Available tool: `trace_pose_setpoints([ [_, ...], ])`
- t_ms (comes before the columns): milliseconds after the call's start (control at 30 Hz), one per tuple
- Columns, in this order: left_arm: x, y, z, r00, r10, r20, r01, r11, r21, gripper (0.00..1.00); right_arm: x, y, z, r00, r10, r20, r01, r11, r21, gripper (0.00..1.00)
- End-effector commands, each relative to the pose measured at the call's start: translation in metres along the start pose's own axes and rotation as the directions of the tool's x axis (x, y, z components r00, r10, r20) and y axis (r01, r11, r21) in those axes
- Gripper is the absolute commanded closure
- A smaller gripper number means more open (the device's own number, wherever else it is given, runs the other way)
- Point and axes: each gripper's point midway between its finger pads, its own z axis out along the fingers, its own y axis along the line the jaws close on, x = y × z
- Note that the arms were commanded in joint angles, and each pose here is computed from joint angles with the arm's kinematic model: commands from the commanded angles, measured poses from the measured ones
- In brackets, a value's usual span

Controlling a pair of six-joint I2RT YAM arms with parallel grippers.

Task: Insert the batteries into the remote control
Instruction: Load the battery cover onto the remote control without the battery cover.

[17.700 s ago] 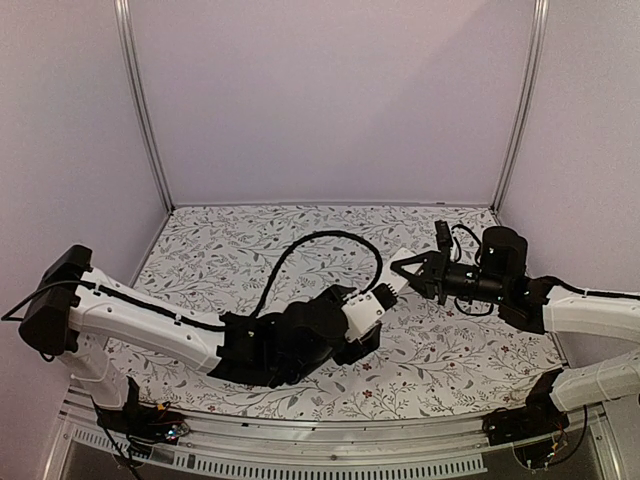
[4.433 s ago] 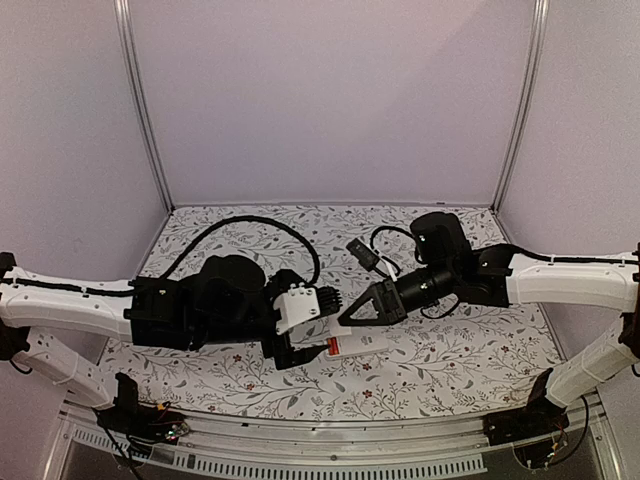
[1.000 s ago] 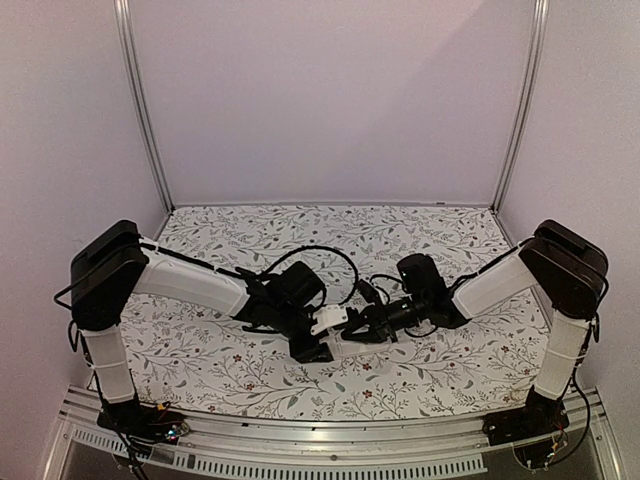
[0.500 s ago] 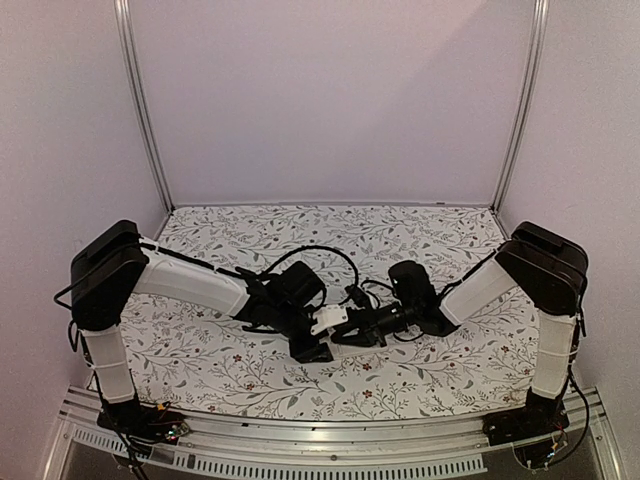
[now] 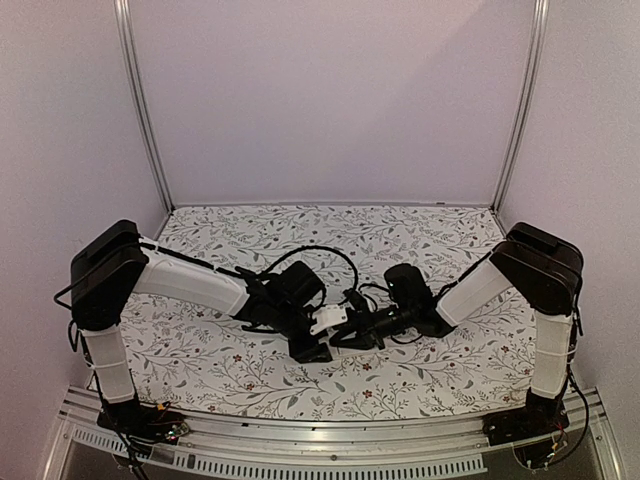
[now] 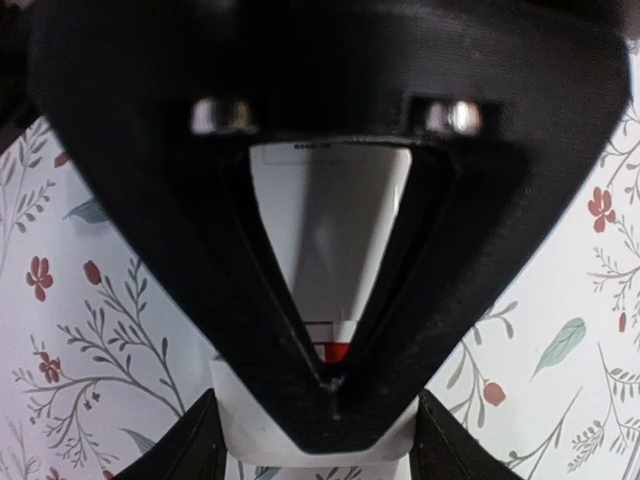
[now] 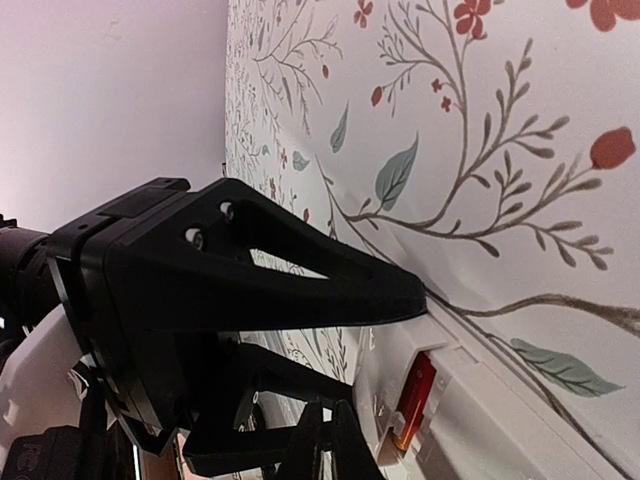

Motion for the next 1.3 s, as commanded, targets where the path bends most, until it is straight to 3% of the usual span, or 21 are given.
trace_pose_setpoints([
  [0,0.007,0.003,0.005,1.0,-0.005,-0.027,0.005,1.0,0.005,0.4,0.008,-0.025,0.001,1.0,0.024,-0.003,-0.024,0.993,0.119,0.96],
  [400,0.004,0.004,0.005,1.0,-0.006,-0.015,0.006,1.0,0.004,0.38,0.01,-0.024,-0.001,1.0,0.014,-0.013,-0.013,0.991,0.134,0.68],
  [633,-0.003,0.005,0.004,1.0,-0.014,0.006,0.014,1.0,0.003,0.36,0.012,-0.032,0.0,0.999,0.036,-0.012,-0.034,0.988,0.153,0.63],
  [767,-0.002,0.008,0.002,1.0,-0.021,0.004,0.021,1.0,-0.014,0.29,0.013,-0.034,-0.001,0.999,0.043,-0.012,-0.04,0.986,0.16,0.62],
  [1067,-0.015,0.021,-0.026,0.993,-0.041,0.11,0.051,0.994,-0.096,0.08,0.014,-0.034,-0.003,0.999,0.043,-0.005,-0.042,0.985,0.167,0.6],
  [1267,-0.021,0.028,-0.054,0.973,-0.084,0.213,0.116,0.983,-0.145,0.04,0.012,-0.028,-0.004,1.0,0.03,0.002,-0.03,0.987,0.159,0.6],
])
